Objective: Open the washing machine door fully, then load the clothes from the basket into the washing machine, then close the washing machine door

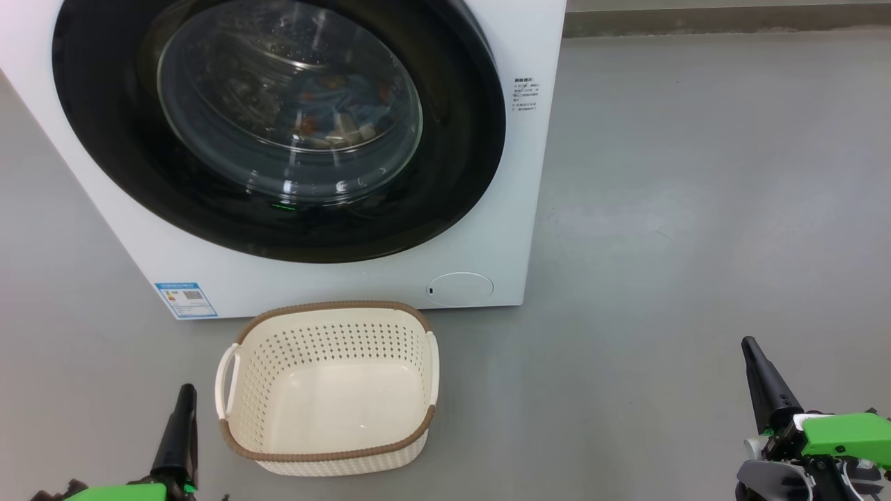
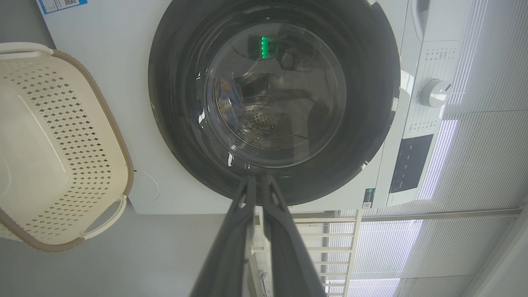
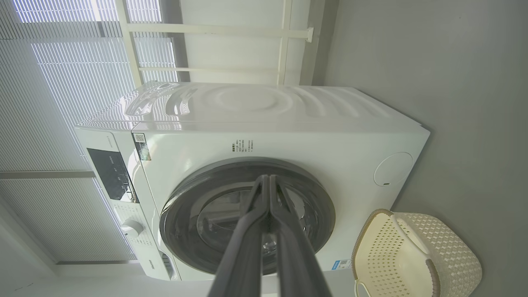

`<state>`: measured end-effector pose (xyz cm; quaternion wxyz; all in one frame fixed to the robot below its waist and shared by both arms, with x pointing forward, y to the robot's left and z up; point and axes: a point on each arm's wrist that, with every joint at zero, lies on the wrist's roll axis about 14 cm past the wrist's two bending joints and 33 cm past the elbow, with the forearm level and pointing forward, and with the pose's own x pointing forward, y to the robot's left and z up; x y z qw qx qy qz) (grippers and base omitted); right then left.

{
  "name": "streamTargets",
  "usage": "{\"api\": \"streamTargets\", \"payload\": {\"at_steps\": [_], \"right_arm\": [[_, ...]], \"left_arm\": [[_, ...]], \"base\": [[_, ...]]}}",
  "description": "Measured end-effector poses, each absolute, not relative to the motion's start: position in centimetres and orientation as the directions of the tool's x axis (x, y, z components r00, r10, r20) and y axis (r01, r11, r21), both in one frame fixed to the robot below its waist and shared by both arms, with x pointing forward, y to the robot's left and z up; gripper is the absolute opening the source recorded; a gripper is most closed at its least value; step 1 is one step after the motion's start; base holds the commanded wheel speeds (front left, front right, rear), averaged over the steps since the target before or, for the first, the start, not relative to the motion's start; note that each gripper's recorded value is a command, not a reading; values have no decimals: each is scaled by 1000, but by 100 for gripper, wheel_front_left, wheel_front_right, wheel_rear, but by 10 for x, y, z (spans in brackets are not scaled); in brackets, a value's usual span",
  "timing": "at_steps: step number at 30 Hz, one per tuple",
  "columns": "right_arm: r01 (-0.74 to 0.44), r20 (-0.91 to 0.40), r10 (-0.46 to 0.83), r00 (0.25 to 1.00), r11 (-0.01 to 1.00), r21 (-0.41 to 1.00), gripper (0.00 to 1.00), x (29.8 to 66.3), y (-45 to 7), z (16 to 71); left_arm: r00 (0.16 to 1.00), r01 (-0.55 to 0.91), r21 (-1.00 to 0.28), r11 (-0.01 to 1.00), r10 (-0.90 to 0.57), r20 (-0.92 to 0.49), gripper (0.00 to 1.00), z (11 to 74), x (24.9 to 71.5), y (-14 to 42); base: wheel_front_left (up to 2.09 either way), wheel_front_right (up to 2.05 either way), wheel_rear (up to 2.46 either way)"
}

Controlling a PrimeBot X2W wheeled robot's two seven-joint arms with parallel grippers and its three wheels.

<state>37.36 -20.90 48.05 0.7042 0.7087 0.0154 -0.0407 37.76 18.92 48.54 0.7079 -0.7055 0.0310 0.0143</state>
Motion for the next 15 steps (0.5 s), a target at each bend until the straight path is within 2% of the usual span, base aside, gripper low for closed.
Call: {"api": "streamTargets", "payload": {"at_steps": [15], "right_arm": [[79,-80,-31,996,-15,997,0,374,-207,480]], "left_arm": [[998,-64,-998,4,-24,-64,0,485,378,189]], "base": [[0,0,0]]}}
